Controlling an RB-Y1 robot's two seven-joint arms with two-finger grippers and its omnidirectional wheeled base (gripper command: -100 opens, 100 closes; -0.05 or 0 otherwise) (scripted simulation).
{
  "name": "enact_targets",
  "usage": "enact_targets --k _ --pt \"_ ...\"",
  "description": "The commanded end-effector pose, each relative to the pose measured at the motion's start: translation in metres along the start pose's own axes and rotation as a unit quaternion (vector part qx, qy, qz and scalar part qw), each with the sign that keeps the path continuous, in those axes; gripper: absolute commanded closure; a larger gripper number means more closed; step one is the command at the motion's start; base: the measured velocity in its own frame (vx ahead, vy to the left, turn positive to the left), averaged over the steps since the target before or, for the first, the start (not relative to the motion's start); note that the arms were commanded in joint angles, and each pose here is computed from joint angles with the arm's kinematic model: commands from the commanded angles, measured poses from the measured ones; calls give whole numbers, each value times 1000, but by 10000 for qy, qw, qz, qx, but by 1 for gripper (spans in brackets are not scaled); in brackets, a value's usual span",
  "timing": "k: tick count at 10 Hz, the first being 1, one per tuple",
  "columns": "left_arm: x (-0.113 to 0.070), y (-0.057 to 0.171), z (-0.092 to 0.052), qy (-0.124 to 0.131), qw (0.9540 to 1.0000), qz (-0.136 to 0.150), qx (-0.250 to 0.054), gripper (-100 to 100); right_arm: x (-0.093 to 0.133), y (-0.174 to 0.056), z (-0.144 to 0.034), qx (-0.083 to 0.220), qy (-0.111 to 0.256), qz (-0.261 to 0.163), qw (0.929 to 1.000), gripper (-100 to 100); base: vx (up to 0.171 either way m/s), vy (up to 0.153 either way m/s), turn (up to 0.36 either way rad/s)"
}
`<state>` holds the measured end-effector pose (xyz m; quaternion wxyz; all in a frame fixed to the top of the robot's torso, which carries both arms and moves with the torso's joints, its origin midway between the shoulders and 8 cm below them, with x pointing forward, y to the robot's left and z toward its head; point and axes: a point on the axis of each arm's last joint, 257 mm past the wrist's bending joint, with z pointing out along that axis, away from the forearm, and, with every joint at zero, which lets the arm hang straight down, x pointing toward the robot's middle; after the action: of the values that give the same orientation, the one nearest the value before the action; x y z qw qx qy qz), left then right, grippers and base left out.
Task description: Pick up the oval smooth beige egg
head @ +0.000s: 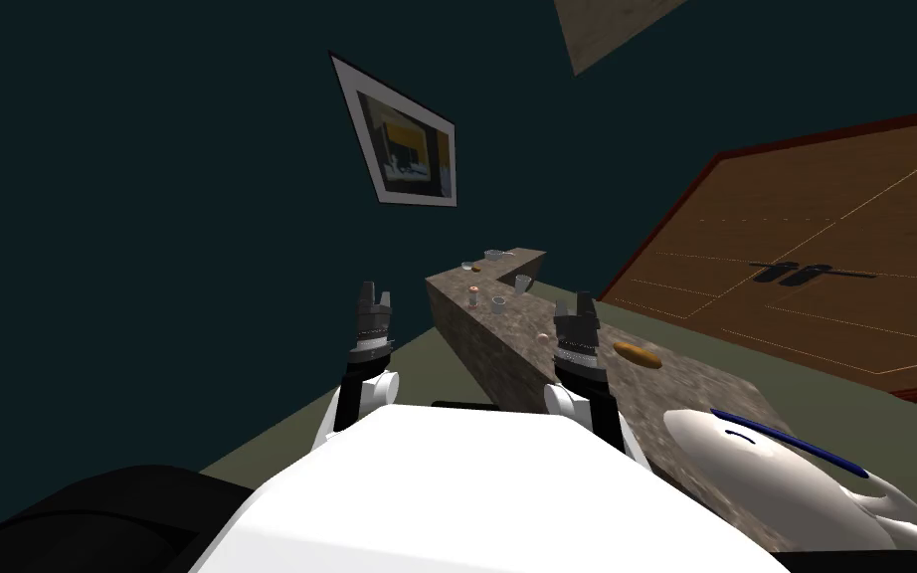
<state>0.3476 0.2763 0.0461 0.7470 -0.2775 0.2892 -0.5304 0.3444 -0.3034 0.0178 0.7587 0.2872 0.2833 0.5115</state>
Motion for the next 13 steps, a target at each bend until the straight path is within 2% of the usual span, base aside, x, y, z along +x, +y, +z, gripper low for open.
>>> enact_targets --k 1,4,7,10,11,13 --pt "0 0 0 0 10000 0 0 0 2 -4 -5 71 223 -169 9996 -100 -49 -9 91" --pt "0 0 0 0 10000 0 1 0 2 -17 -20 305 544 -498 9968 -100 -101 -43 104" --pt "0 0 0 0 10000 0 1 0 -3 -38 -45 728 849 -936 9893 -100 -110 -40 151" --pt "0 0 0 0 10000 0 0 0 -13 -65 -79 1295 1161 -1467 9738 -100 -108 -44 181" --pt "0 0 0 0 10000 0 0 0 -13 -65 -81 1313 1163 -1472 9734 -100 -65 -28 56" --pt "0 0 0 0 10000 0 0 0 -23 -84 -108 1732 1401 -1874 9567 -100 -60 -33 180"
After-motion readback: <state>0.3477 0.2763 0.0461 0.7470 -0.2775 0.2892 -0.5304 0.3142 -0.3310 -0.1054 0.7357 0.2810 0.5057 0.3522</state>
